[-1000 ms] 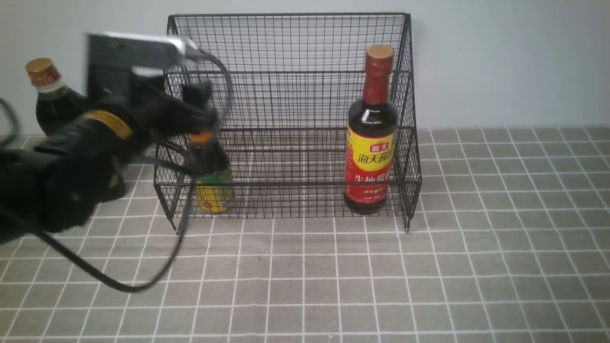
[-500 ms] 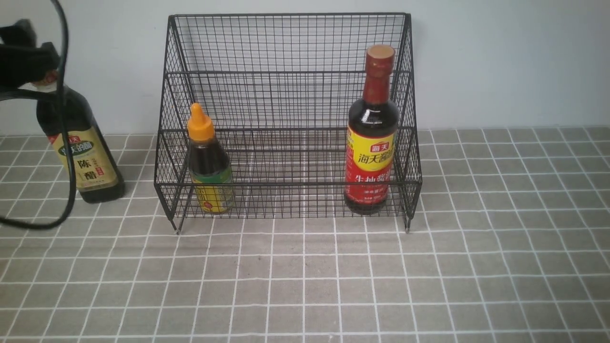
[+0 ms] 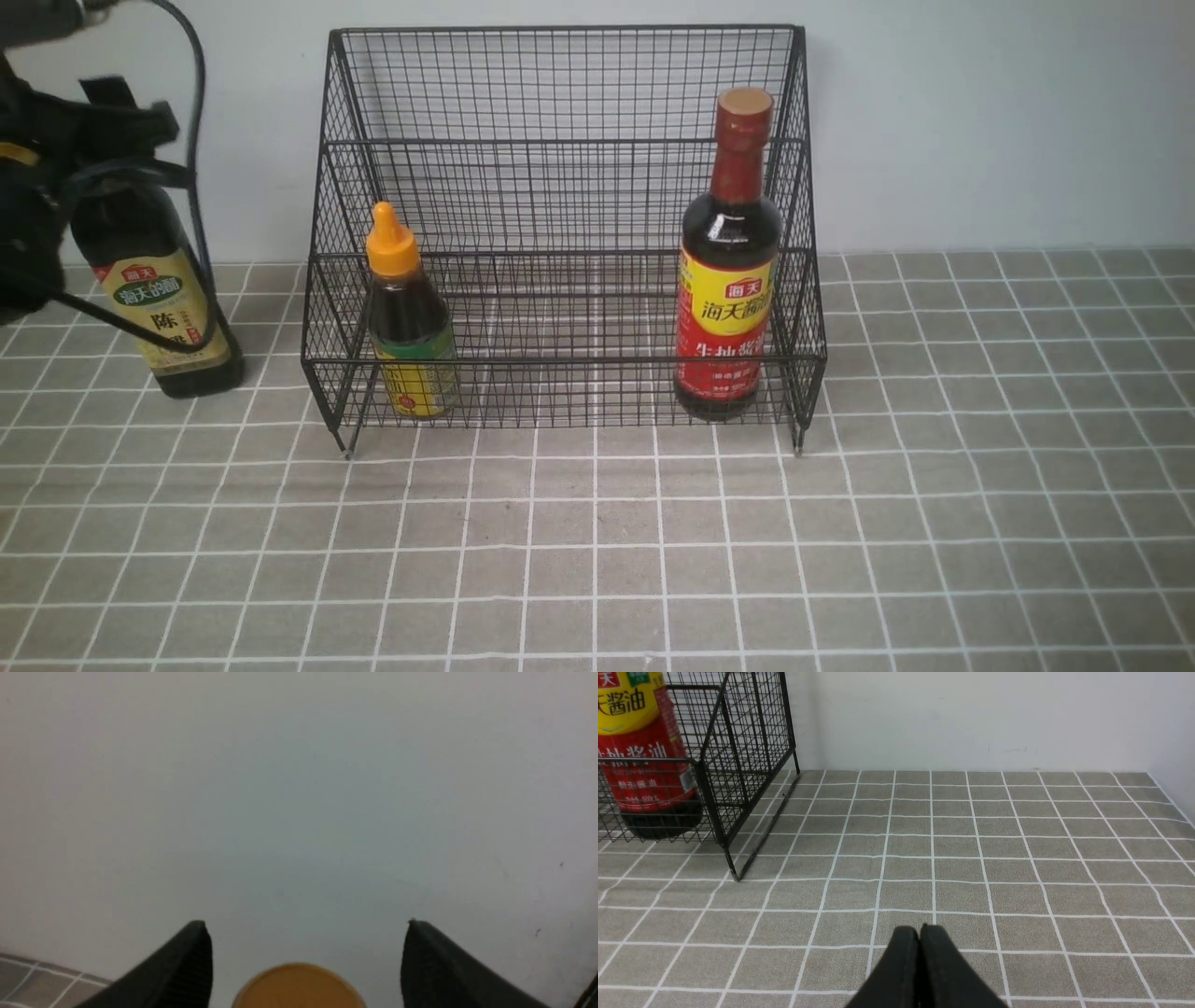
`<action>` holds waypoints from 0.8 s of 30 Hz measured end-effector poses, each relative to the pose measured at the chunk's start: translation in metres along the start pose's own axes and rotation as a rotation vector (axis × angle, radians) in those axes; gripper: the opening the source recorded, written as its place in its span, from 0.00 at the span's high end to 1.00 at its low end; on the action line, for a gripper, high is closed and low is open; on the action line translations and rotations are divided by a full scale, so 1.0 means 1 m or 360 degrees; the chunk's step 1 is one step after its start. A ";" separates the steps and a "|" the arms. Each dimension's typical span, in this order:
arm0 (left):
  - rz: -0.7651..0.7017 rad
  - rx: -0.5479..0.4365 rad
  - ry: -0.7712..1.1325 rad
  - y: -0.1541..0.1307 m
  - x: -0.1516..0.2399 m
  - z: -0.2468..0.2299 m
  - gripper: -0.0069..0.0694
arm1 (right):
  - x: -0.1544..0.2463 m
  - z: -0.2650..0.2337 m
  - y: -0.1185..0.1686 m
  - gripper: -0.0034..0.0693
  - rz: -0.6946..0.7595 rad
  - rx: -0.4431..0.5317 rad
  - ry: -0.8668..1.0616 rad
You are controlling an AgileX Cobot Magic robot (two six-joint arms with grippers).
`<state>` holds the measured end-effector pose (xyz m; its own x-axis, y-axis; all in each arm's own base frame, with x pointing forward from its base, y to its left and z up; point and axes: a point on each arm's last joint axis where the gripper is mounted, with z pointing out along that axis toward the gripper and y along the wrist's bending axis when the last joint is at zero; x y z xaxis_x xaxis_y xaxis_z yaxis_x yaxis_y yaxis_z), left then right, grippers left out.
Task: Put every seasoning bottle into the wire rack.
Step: Use the left arm to grab the condiment bottle closest to it, then use the left arm to put the condiment bottle back on the shelf
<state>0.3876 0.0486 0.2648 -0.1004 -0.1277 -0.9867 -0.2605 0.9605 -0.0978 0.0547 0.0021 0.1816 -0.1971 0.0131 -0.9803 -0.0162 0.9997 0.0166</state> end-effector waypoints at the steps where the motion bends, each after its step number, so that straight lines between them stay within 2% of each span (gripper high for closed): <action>1: 0.0002 -0.0001 0.0011 0.000 0.003 0.002 0.27 | 0.000 0.000 0.000 0.97 0.0000 0.0000 0.0000; 5: 0.0012 -0.0009 0.0075 0.001 0.018 0.009 0.29 | 0.000 0.000 0.000 0.97 0.0000 0.0000 0.0000; 9: 0.0019 -0.0014 0.0080 0.002 0.020 0.012 0.49 | 0.000 0.000 0.000 0.97 0.0000 0.0000 0.0000; 17: 0.0024 0.0081 0.0202 -0.004 -0.005 -0.010 0.51 | 0.000 0.000 0.000 0.97 0.0000 0.0000 0.0000; 24: 0.0018 0.0232 -0.0061 -0.026 -0.078 -0.052 0.51 | 0.000 0.000 0.000 0.97 0.0000 0.0000 0.0000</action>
<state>0.3522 0.0212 0.3514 -0.0652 -0.1099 -0.9918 -0.1173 0.9879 -0.1017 0.0547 0.0021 0.1816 -0.1971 0.0131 -0.9803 -0.0162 0.9997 0.0166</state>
